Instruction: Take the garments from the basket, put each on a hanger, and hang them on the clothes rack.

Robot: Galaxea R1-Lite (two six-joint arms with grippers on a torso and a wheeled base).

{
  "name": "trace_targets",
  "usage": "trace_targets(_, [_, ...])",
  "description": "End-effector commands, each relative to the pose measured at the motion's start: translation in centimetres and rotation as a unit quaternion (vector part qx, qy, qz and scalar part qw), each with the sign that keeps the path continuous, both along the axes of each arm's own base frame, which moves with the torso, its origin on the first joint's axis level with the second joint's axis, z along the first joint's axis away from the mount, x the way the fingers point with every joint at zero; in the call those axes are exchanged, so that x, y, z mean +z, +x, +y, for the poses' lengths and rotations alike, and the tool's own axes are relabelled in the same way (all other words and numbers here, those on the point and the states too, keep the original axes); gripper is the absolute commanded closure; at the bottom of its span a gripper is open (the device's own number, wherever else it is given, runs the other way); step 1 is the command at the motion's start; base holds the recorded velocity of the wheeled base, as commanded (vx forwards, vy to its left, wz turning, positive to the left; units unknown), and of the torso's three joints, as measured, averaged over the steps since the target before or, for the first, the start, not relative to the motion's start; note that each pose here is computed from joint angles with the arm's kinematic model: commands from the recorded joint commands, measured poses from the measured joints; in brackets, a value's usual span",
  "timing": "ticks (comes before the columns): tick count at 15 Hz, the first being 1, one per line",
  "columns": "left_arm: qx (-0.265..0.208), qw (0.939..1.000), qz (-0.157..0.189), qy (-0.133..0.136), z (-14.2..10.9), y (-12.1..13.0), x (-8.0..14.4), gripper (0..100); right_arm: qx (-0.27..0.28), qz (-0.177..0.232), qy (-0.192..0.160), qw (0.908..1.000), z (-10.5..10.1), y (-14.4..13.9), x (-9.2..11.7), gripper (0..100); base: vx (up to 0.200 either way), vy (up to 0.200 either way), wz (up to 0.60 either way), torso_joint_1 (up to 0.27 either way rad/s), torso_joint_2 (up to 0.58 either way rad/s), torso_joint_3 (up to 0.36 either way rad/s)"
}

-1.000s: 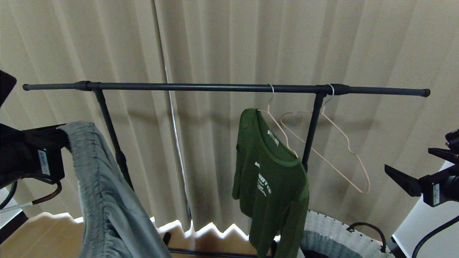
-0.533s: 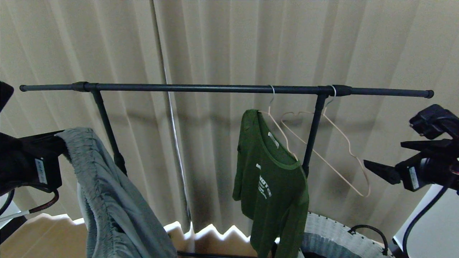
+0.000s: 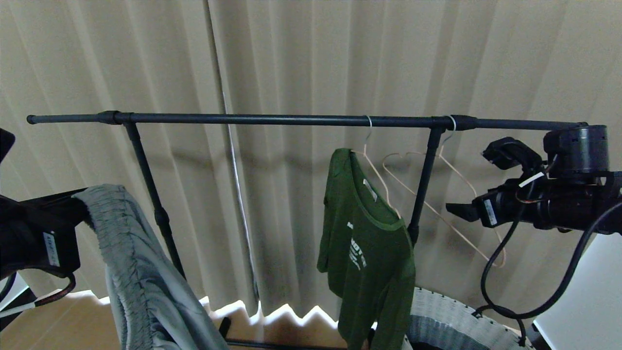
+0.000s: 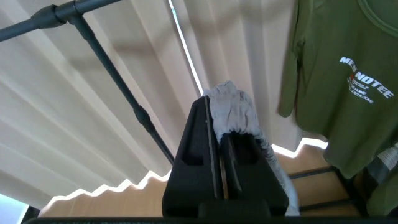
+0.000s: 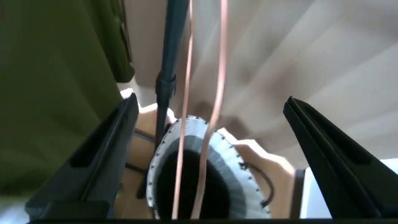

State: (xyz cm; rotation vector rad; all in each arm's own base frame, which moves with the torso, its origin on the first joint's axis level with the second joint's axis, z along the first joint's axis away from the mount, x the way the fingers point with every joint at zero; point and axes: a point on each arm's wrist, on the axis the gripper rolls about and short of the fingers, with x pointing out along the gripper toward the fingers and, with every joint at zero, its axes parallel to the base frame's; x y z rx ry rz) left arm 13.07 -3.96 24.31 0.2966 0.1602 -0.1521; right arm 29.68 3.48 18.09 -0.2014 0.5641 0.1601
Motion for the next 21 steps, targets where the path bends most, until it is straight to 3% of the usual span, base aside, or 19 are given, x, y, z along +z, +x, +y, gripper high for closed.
trace_targets(1, [0.0, 1.0, 0.0, 0.0, 0.0, 0.0, 0.0, 100, -0.011, 0.027, 0.012, 0.9995, 0.3, 1.8, -1.3, 0, 0.0, 0.0, 0.0, 0.0, 0.0, 0.0])
trace_targets(8, [-0.001, 1.0, -0.001, 0.0, 0.0, -0.1, 0.0, 100, -0.024, 0.037, 0.029, 0.9986, 0.4, 2.7, -1.4, 0, 0.0, 0.0, 0.0, 0.0, 0.0, 0.0])
trace_targets(9, [-0.004, 1.0, -0.001, 0.0, -0.1, -0.1, 0.0, 100, -0.025, 0.038, 0.029, 0.9985, 0.4, 2.8, -1.5, 100, 0.0, 0.0, 0.0, 0.0, 0.0, 0.0])
trace_targets(17, [-0.007, 1.0, 0.0, 0.001, -0.2, 0.0, 0.0, 100, -0.028, 0.029, 0.036, 0.9985, 0.3, 2.6, -1.0, 100, 0.0, 0.0, 0.0, 0.0, 0.0, 0.0])
trace_targets(21, [-0.006, 1.0, 0.001, 0.001, -0.2, 0.0, 0.0, 100, -0.054, 0.013, 0.076, 0.9956, 0.2, 2.0, 0.3, 100, 0.0, 0.0, 0.0, 0.0, 0.0, 0.0])
